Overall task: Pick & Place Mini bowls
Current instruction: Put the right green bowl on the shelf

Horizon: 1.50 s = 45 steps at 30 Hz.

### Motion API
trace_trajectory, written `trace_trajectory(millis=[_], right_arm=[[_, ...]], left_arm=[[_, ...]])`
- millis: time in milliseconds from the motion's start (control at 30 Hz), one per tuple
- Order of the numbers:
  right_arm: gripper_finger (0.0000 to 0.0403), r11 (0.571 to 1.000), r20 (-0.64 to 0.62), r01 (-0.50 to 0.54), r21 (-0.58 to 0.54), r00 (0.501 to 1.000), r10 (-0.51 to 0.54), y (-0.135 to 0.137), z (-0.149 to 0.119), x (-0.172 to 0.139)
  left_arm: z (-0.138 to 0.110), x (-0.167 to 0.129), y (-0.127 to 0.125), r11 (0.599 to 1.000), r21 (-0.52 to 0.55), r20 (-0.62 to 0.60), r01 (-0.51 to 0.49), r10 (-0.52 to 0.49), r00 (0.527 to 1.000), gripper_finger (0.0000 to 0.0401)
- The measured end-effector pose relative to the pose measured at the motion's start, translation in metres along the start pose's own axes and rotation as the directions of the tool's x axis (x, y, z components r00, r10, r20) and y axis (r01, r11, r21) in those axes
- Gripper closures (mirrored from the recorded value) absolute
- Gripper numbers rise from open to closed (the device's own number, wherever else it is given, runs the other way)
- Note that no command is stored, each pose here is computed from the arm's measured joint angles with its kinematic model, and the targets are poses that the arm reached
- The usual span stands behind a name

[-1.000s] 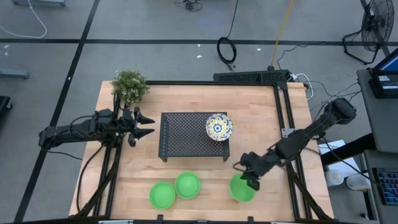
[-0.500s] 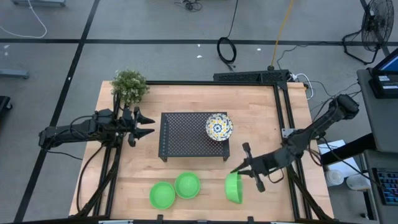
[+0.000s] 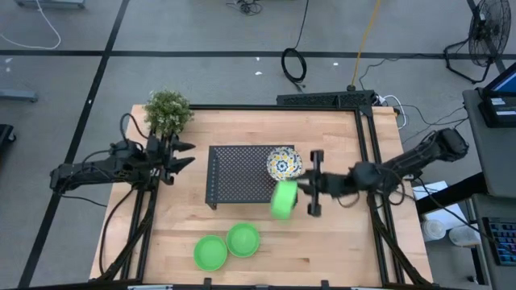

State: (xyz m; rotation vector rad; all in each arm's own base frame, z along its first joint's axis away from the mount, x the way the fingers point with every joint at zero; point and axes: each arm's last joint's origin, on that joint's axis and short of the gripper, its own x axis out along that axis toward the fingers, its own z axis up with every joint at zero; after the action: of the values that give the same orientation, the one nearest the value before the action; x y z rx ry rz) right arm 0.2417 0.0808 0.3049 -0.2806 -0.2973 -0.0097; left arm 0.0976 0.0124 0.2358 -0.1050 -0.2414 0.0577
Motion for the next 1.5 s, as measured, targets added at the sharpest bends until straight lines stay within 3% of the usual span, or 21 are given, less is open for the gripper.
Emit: trace_trajectory(millis=[200, 333, 467, 667, 800, 1000, 1100, 1233, 1400, 1500], right_arm=[[0.0403, 0.969, -0.081, 0.225, -0.100, 0.969, -0.233, -0.037, -0.016, 0.008], [0.0403, 0.928, -0.070, 0.303, -0.218, 0.943, -0.324, -0.055, -0.023, 0.012], [0.0403, 0.825, -0.054, 0.445, -0.347, 0.869, -0.492, -0.072, -0.029, 0.014], [0.0403, 0.656, -0.076, 0.528, -0.540, 0.745, -0.662, -0.089, -0.051, 0.020], [0.0403, 0.587, -0.038, 0.552, -0.592, 0.709, -0.705, -0.092, -0.060, 0.024], [0.0403, 0.461, 0.140, 0.628, -0.627, 0.673, -0.727, -0.094, -0.050, 0.023], [0.0403, 0.459, 0.162, 0.623, -0.633, 0.686, -0.709, -0.094, -0.045, 0.023], [0.0403, 0.480, 0.192, 0.633, -0.608, 0.703, -0.685, -0.096, -0.043, 0.022], [0.0403, 0.461, 0.197, 0.633, -0.623, 0.696, -0.690, -0.101, -0.045, 0.022], [0.0403, 0.447, 0.195, 0.642, -0.623, 0.681, -0.706, -0.108, -0.047, 0.021]], left_arm=[[0.005, 0.004, 0.004, 0.987, 0.071, 0.073, -0.144, 0.139, 0.988, 0.0183], [0.005, 0.007, 0.006, 0.972, 0.083, 0.079, -0.221, 0.215, 0.973, 0.0183], [-0.001, 0.012, 0.008, 0.966, 0.110, 0.029, -0.233, 0.231, 0.973, 0.0183], [-0.007, 0.021, 0.015, 0.903, 0.130, 0.015, -0.410, 0.412, 0.911, 0.0183], [-0.015, 0.033, 0.016, 0.915, 0.137, -0.022, -0.381, 0.387, 0.922, 0.0183], [-0.011, 0.065, 0.010, 0.914, 0.225, 0.056, -0.338, 0.334, 0.941, 0.0183], [-0.004, 0.097, 0.005, 0.841, 0.372, 0.034, -0.393, 0.411, 0.911, 0.0183], [0.007, 0.150, -0.004, 0.669, 0.613, 0.025, -0.421, 0.516, 0.856, 0.0183], [0.018, 0.208, -0.019, 0.437, 0.826, 0.045, -0.356, 0.578, 0.815, 0.0183], [0.020, 0.233, -0.026, 0.374, 0.869, 0.055, -0.324, 0.578, 0.814, 0.0183]])
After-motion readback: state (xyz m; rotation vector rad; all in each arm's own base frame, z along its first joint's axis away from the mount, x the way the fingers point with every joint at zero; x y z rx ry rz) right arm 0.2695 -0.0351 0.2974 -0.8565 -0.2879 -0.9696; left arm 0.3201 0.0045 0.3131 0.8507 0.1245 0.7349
